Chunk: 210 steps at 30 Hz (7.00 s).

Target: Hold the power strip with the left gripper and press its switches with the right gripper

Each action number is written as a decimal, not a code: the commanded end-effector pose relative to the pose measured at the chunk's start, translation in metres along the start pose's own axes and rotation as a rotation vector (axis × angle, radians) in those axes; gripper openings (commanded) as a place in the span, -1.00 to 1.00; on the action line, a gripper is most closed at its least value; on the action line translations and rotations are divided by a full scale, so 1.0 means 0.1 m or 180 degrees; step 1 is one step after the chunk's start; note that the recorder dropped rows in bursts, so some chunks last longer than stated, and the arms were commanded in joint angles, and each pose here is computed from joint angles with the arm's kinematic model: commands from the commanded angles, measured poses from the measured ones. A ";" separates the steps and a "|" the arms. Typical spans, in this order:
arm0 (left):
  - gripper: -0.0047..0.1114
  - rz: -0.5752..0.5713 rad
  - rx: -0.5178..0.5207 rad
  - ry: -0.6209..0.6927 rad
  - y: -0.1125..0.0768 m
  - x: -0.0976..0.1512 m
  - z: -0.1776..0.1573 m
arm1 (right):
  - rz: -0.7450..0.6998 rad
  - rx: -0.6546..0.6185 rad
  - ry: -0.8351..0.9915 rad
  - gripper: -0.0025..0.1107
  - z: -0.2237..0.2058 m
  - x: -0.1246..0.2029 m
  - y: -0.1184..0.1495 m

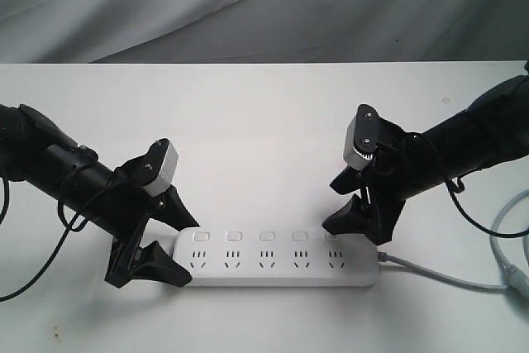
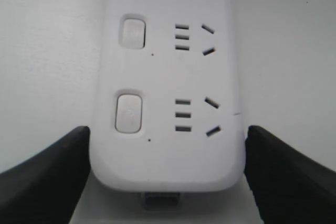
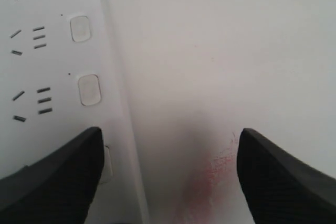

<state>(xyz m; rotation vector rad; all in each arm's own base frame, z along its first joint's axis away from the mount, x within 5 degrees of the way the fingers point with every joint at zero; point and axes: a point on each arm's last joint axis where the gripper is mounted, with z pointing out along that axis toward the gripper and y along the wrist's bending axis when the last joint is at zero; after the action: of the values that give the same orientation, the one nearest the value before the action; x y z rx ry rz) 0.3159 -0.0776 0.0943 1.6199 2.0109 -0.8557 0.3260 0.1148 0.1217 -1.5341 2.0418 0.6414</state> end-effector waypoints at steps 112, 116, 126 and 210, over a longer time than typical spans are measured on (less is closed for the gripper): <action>-0.06 0.0052 0.0006 0.0021 0.00 -0.01 0.00 | 0.0093 0.3918 -0.3467 -0.96 -3.65 -1.12 2.34; -0.06 0.0052 0.0006 0.0021 0.00 -0.01 0.00 | 0.0011 0.3988 -0.3601 -0.96 -3.73 -1.07 2.51; -0.06 0.0052 0.0006 0.0021 0.00 -0.01 0.00 | -0.0062 0.4015 -0.3709 -0.96 -3.78 -1.04 2.64; -0.06 0.0052 0.0006 0.0021 0.00 -0.01 0.00 | 0.2448 0.3549 -0.1952 -0.96 -1.47 1.08 2.36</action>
<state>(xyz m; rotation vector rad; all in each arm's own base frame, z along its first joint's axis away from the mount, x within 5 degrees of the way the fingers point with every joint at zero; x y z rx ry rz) 0.3157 -0.0776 0.0943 1.6223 2.0099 -0.8577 0.0566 0.0034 0.1820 0.1052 1.8531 0.1180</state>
